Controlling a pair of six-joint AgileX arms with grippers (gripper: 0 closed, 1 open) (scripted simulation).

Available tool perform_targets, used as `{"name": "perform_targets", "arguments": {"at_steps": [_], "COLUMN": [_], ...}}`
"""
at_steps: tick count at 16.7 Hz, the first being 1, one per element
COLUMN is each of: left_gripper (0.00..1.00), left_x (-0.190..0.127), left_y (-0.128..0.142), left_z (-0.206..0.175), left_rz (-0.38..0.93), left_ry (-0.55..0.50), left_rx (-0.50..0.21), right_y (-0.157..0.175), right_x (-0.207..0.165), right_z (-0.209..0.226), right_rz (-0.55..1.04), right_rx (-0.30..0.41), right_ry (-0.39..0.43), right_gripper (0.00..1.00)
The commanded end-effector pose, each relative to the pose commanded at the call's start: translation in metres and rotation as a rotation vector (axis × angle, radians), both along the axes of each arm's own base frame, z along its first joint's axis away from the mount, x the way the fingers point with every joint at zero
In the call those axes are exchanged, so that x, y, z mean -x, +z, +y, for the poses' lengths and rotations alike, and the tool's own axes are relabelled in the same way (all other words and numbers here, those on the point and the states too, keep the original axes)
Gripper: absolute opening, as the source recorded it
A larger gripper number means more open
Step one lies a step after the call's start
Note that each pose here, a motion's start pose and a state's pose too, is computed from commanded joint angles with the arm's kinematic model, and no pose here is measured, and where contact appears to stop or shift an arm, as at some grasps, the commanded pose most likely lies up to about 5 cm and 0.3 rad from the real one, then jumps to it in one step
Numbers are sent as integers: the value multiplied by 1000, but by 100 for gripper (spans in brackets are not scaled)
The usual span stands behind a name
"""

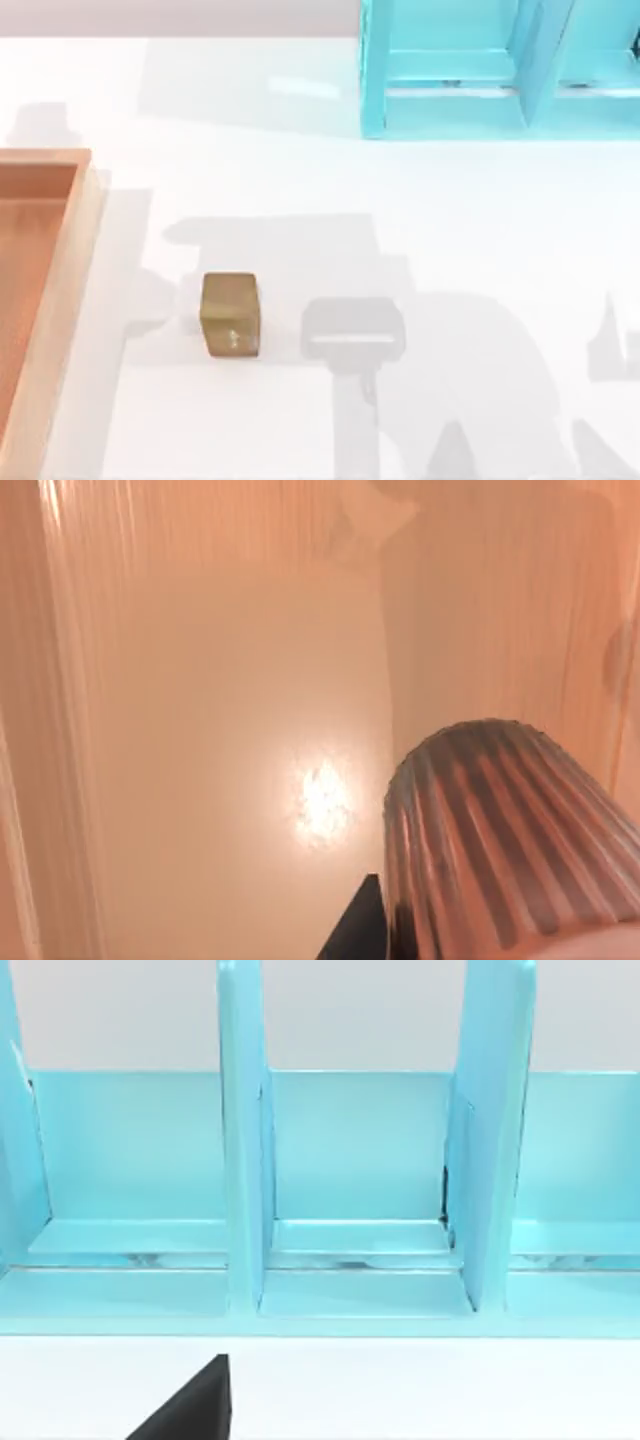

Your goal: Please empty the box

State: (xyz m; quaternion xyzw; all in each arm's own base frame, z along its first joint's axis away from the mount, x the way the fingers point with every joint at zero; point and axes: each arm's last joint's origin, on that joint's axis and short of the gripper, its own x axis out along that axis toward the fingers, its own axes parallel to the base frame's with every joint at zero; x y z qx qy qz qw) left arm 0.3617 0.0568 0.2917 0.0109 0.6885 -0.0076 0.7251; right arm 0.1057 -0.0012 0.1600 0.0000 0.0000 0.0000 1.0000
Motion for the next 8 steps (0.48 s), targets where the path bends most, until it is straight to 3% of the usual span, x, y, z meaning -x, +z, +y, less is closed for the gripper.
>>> {"name": "perform_targets", "arguments": {"at_steps": [8], "left_gripper": [0], "left_x": [-4], "left_y": [-6], "left_z": [2], "left_rz": [50], "left_ry": [0], "left_rx": [-6], "right_y": [0], "right_x": [0], "right_z": [0], "right_rz": [0], "right_rx": [0], "right_ry": [0], "right_gripper": [100]}}
